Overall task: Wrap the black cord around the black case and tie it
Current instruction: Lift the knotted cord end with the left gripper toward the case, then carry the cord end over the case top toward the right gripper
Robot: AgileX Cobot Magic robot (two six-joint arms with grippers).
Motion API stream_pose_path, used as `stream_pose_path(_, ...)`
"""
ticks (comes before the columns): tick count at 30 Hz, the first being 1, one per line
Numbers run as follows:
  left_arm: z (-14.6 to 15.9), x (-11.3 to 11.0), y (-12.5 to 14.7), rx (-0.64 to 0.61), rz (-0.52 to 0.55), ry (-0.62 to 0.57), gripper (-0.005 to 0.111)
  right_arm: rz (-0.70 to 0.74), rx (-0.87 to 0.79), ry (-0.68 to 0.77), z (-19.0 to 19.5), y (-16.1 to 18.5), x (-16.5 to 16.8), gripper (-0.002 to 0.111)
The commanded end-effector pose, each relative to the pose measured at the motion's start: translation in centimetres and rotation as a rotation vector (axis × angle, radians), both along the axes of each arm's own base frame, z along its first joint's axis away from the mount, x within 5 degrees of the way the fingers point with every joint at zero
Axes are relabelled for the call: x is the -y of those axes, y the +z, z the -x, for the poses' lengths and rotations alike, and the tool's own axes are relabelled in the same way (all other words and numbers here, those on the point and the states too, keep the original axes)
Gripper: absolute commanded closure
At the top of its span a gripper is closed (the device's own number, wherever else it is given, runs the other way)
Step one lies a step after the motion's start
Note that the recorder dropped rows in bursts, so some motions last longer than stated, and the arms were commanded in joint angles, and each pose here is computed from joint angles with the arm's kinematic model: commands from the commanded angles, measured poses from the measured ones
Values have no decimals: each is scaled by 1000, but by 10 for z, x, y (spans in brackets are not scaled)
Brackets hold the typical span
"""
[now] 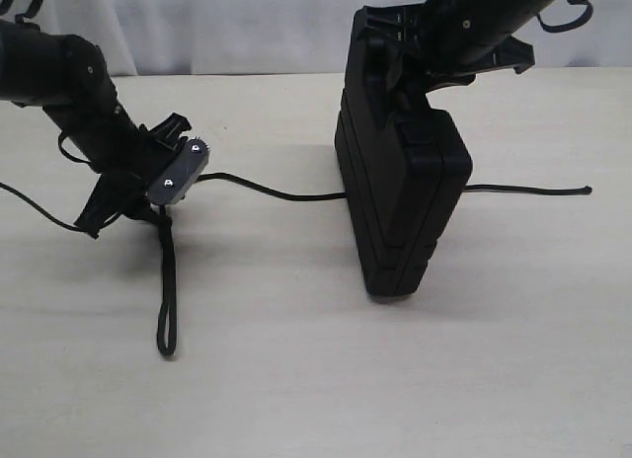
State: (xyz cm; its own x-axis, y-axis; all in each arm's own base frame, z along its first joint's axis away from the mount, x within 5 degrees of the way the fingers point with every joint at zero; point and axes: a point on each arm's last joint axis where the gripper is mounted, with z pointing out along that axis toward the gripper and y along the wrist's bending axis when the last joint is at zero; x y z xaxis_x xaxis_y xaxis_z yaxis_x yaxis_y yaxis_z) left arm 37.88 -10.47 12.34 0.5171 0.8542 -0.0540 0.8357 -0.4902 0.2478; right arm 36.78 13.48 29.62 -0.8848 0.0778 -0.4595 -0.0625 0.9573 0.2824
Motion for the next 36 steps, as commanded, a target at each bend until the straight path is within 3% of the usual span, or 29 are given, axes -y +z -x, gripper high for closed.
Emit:
stream_pose_path(1, -2, -2, -13, -3, -55, -31, 74, -8, -38, 1, 4, -1, -2, 104)
stream_pose_path(9, -1, -4, -27, -47, -82, 5, 74, -8, -36, 0, 4, -1, -2, 104)
stream_pose_path(11, 1, -3, -28, -83, -60, 68, 75, -8, -36, 0, 4, -1, -2, 104)
stream_pose_path(17, 3, 6, -26, -181, 97, 421, 107, -8, -36, 0, 4, -1, -2, 104)
stream_pose_path(24, -2, 23, -3, -200, 354, 632, 107, -8, -36, 0, 4, -1, -2, 104)
stream_pose_path(36, -20, 25, 66, -3, 724, 970, 107, -8, -36, 0, 4, -1, -2, 104)
